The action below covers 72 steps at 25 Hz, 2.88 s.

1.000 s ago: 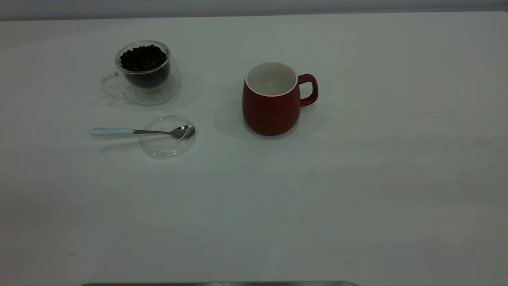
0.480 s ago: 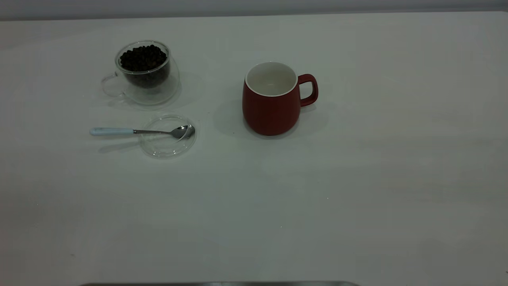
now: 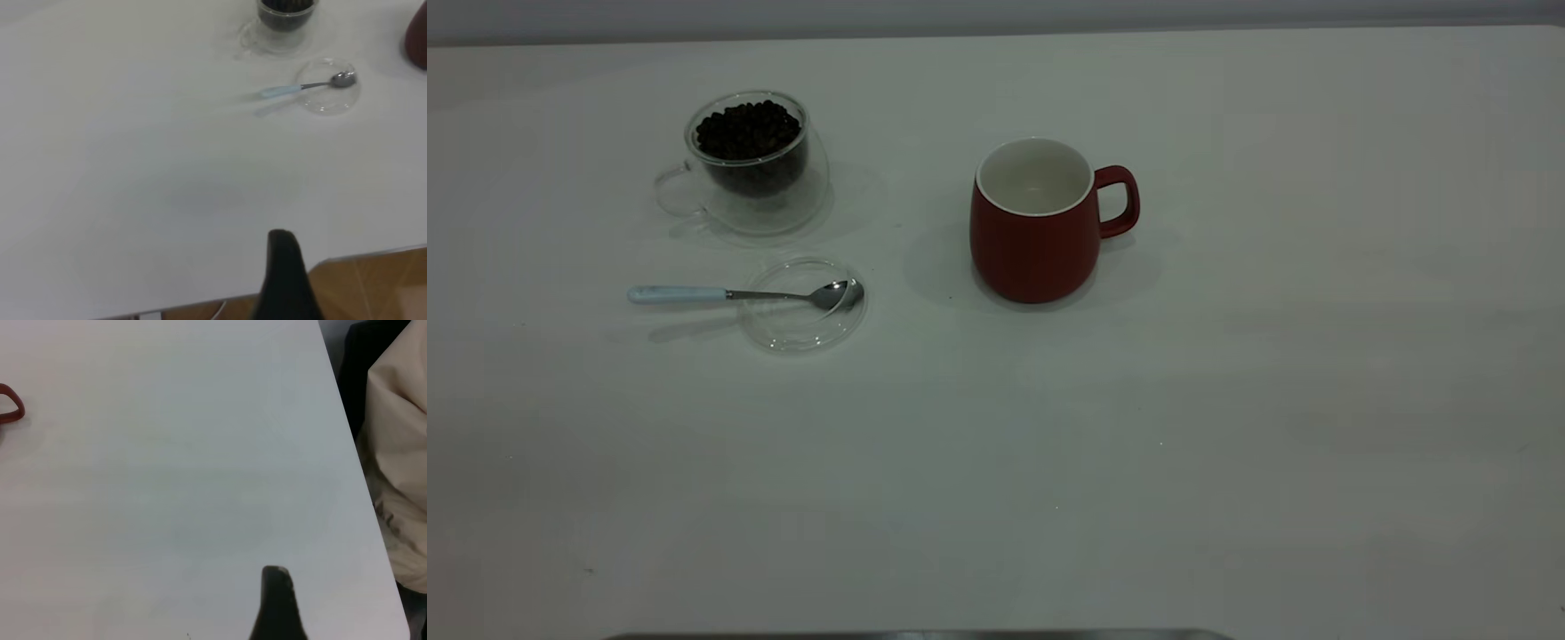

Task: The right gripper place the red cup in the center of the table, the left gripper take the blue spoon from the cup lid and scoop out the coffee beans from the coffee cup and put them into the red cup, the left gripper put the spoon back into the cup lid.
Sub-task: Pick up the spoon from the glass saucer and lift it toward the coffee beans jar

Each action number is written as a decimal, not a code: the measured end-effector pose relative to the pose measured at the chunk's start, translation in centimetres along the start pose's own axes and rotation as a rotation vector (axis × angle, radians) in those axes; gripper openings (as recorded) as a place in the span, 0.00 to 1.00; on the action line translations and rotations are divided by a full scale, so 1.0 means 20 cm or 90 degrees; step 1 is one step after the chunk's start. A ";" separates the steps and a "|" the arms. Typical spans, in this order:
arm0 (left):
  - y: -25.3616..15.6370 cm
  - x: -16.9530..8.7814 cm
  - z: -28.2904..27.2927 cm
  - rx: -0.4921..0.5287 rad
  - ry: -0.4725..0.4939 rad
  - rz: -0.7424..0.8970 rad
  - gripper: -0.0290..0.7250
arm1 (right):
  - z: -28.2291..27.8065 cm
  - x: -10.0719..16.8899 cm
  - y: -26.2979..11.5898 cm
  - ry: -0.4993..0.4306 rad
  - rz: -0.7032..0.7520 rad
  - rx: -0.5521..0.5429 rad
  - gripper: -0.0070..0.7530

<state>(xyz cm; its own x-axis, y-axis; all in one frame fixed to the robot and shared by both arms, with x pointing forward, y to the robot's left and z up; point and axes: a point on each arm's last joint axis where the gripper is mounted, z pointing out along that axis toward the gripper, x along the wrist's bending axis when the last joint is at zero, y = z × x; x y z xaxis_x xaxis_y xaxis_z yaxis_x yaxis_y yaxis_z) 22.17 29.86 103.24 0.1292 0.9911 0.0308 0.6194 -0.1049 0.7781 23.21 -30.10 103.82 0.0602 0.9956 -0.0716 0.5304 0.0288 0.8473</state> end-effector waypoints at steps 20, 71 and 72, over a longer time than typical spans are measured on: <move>0.12 0.04 0.04 0.050 0.044 -0.158 0.83 | 0.00 0.00 0.00 0.000 0.000 0.000 0.79; 0.74 0.54 1.60 0.362 -0.275 -0.201 0.82 | 0.00 0.00 0.00 0.000 0.000 0.000 0.79; 0.71 0.54 1.64 0.364 -0.277 -0.201 0.82 | 0.00 0.00 0.00 0.000 0.000 0.000 0.79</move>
<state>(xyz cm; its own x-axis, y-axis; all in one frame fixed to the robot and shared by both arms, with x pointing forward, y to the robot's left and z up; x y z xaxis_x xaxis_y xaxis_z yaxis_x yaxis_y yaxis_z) 57.81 36.39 94.08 0.0991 0.8728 -0.4780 0.9647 0.0336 0.2613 23.21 -30.10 103.82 0.0602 0.9956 -0.0716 0.5304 0.0288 0.8473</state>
